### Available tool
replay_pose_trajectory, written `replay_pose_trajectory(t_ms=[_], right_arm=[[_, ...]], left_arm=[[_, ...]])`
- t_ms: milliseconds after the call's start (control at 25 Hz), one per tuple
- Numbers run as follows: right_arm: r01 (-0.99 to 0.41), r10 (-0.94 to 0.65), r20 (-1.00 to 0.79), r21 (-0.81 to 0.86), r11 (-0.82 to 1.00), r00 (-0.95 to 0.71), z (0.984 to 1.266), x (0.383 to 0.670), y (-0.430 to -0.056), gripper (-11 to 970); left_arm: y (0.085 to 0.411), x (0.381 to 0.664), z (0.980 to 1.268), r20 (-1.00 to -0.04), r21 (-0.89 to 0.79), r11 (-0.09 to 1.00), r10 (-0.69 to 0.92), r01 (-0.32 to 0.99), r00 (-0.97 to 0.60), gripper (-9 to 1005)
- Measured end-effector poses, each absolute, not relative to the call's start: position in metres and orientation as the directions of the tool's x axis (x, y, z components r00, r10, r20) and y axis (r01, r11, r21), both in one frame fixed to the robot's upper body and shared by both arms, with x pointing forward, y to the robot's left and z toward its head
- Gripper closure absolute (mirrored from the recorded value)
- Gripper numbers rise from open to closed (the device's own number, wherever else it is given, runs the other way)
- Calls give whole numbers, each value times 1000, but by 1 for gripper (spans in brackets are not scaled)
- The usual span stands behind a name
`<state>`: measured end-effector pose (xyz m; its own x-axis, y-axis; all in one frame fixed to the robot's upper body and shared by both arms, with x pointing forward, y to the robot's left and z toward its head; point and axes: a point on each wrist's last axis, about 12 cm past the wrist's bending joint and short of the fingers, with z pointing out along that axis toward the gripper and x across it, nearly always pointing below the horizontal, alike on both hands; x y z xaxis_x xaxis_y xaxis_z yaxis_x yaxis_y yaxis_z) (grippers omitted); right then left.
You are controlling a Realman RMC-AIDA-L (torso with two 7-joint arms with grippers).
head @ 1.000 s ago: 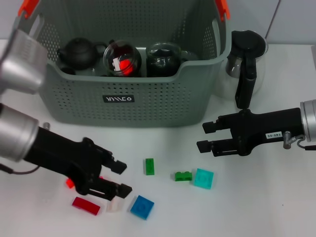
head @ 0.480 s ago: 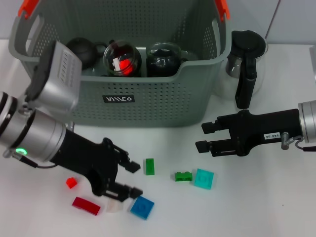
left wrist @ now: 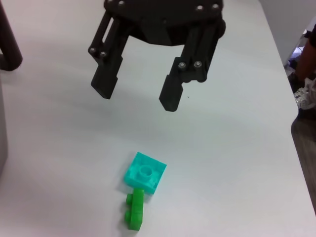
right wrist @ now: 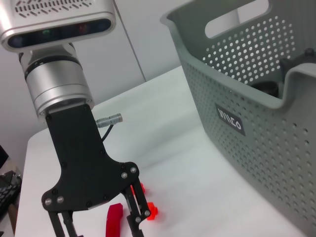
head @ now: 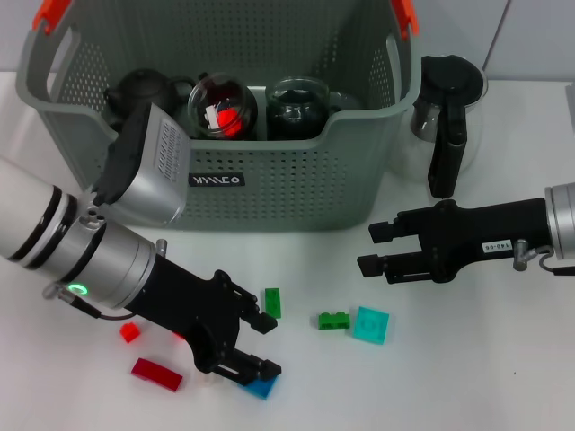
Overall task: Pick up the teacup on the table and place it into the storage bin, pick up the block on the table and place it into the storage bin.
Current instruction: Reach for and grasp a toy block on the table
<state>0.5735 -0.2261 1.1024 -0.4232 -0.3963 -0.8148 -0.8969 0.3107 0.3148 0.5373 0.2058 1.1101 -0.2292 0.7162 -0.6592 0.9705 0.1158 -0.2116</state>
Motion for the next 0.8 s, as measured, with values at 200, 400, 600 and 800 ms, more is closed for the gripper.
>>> replay_pose_trajectory(t_ms=[200,400,600,800], right_arm=[[-892,-394,-811,320,319,-432,1103,574,-228,318],[-889,-393,-811,315,331,-433,1102,576,-228,316],[-889,-394,-810,314,335,-434,1102,576,-229,316],[-888,-395,-809,312,339,-435,1101,576,-229,316]], left_arm=[[204,537,1109,-653,-184,87,733,979,-188,415],[204,538,1109,-652,-158,69,742,985,-157,332],[204,538,1102,-645,-103,41,758,994,-98,183],[200,537,1091,-594,-86,25,801,996,-71,151]])
